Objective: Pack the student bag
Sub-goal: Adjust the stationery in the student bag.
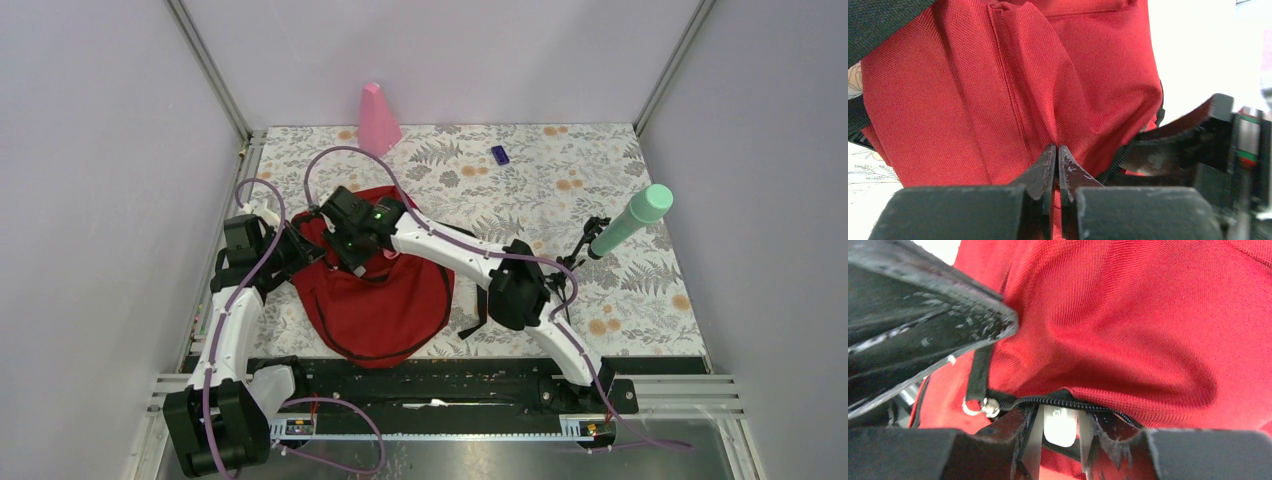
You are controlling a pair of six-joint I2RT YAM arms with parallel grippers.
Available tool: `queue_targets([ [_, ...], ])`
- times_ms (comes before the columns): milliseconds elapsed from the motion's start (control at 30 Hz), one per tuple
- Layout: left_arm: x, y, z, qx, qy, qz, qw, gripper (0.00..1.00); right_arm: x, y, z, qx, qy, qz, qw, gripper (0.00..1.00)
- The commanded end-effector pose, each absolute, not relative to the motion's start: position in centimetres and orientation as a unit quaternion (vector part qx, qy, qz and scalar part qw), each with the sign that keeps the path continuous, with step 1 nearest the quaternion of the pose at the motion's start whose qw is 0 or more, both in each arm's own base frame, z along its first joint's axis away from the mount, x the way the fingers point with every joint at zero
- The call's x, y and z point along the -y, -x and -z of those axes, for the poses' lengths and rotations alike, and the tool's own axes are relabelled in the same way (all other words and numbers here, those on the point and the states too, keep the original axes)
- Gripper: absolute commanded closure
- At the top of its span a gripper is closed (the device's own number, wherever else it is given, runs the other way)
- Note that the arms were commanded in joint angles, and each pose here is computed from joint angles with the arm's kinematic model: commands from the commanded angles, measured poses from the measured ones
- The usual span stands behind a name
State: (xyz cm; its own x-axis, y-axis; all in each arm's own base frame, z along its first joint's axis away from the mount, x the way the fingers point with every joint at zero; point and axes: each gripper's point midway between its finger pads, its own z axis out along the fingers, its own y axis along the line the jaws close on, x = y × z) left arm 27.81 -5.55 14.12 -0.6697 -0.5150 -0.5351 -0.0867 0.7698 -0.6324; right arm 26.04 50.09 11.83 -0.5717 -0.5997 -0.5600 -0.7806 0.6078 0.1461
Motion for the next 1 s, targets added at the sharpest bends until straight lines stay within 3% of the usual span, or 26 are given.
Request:
queue_targets([
  [0,6.6,-28.2,-15.9,-0.85,0.147,0.325,0.387,1.0,-51.6,-28.1,-12.0,-0.853,0.391,-0.178,0.297,0.82],
  [133,6.6,-28.3,-15.9,-0.85,0.147,0.326,0.388,1.0,-52.1,-28.8,-12.2,-0.832,0.387,-0.196,0.345,0.74],
  [267,6.4,-28.4,-15.7,-0.852,0.151,0.321,0.384,1.0,-52.1,-28.4,-14.0,-0.814,0.387,-0.22,0.373,0.46],
  [400,6.0,-28.5,-15.8,-0.854,0.155,0.308,0.391,1.0,-50.3,-27.6,-15.3,-0.804,0.385,-0.229,0.391,0.32],
  [633,5.5,-28.9,-16.0,-0.854,0.159,0.295,0.397,1.0,-46.1,-25.9,-17.8,-0.804,0.37,-0.228,0.406,0.27],
  [800,4.8,-28.9,-16.5,-0.854,0.161,0.277,0.409,0.78,-45.4,-24.9,-20.6,-0.793,0.356,-0.238,0.434,0.28],
  [967,2.7,-28.8,-17.1,-0.854,0.18,0.22,0.436,0.55,-49.1,-23.1,-21.6,-0.77,0.384,-0.283,0.424,0.3],
])
